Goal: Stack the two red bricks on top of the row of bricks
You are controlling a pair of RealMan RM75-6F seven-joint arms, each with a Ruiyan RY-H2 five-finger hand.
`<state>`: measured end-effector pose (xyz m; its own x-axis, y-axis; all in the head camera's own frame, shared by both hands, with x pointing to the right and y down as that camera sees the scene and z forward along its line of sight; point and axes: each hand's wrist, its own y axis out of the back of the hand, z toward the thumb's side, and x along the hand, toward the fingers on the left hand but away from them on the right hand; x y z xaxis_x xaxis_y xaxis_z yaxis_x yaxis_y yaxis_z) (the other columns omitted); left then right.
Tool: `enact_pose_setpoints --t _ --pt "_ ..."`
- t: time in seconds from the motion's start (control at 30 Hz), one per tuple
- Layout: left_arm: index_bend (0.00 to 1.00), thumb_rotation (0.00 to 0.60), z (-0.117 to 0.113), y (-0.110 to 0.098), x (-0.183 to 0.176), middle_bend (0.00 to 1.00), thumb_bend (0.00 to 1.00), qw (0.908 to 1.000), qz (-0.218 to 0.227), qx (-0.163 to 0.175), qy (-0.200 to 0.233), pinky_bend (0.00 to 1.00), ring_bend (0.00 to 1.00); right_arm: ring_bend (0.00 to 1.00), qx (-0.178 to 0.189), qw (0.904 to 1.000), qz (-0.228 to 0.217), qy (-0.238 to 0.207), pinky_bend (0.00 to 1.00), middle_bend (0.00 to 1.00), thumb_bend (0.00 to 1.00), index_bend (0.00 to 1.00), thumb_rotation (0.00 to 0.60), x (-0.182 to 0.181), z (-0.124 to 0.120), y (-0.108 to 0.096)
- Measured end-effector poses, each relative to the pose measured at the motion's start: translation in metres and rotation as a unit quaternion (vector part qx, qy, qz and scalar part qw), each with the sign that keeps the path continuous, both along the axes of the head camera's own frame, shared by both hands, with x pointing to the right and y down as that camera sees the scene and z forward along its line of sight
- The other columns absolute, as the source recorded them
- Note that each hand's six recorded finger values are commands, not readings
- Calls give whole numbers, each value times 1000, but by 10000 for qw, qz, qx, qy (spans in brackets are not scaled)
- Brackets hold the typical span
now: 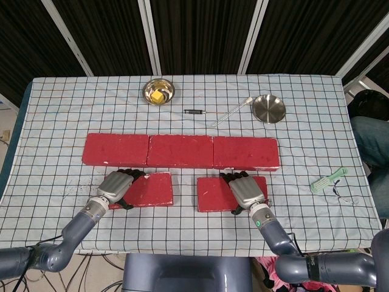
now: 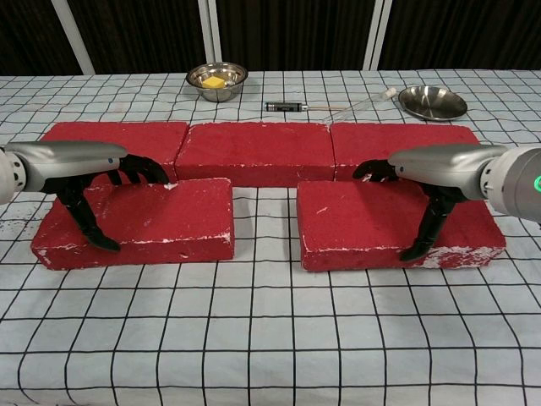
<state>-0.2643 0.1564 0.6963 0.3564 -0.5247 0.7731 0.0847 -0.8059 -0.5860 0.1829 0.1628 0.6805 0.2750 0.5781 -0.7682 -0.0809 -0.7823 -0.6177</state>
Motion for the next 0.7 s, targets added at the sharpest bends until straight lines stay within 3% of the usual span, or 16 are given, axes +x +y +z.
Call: enact_pose_setpoints --t 0.7 --pt "197 600 -1 -2 -5 256 305 10000 -13 24 -22 318 171 148 -2 10000 51 -2 115 179 16 93 600 2 0 -1"
